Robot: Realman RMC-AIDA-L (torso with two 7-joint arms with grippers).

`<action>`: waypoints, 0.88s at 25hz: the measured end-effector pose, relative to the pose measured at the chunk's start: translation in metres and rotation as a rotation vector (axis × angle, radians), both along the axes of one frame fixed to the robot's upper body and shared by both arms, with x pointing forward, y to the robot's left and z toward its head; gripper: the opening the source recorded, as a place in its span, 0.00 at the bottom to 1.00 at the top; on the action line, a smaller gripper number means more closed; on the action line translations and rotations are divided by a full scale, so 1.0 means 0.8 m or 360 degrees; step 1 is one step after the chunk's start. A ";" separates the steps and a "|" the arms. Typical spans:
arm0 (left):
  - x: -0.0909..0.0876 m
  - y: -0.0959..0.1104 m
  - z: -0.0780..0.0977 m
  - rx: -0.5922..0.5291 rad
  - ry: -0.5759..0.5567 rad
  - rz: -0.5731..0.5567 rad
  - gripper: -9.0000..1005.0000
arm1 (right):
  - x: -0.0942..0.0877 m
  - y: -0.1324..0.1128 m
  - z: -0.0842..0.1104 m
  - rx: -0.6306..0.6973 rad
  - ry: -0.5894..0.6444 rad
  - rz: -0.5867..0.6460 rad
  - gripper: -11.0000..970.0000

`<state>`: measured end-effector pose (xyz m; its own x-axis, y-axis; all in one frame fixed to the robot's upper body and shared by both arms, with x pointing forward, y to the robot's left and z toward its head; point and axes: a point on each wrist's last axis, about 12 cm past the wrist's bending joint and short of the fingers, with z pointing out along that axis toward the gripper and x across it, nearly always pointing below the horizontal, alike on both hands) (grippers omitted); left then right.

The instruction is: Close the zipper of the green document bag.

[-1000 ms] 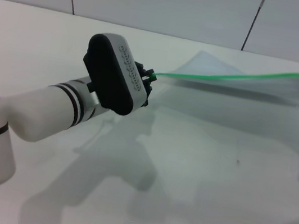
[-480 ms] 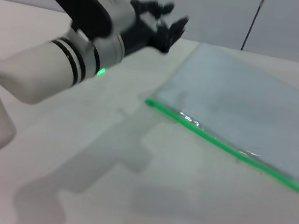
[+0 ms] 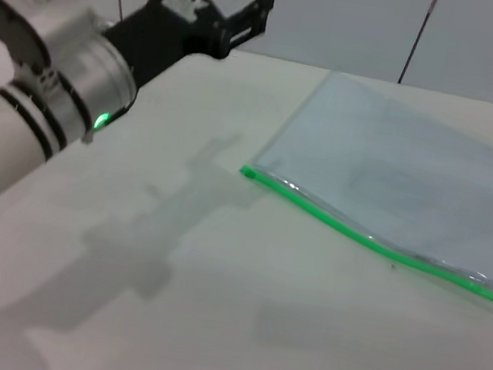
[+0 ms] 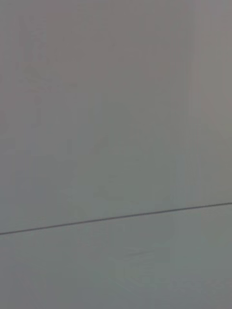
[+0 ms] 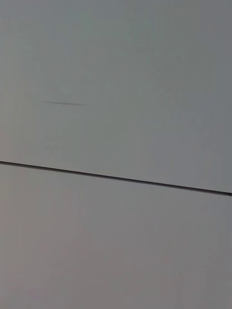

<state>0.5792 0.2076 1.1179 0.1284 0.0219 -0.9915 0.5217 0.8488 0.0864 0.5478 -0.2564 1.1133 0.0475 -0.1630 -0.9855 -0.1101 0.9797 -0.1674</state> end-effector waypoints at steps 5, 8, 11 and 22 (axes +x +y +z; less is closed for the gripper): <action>-0.002 0.016 -0.026 -0.0022 0.0057 0.0027 0.80 | -0.003 0.019 -0.030 0.0000 -0.0096 0.0044 0.59; 0.000 0.019 -0.031 -0.0012 0.0068 0.0036 0.81 | -0.001 0.025 -0.044 0.0045 -0.0044 0.0043 0.59; 0.000 0.023 -0.038 0.0034 0.0067 0.0063 0.78 | 0.005 0.021 -0.054 0.0039 -0.0002 0.0018 0.59; 0.001 0.067 -0.056 -0.0040 0.0130 0.0354 0.68 | 0.006 -0.005 -0.069 0.0044 0.0017 -0.0126 0.59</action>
<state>0.5802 0.2616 1.0729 0.0427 0.0160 -0.9990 0.3260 0.9449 0.0291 0.5528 -0.2604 1.0581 0.0247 -0.1387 -0.9900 -0.0337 0.9896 -0.1395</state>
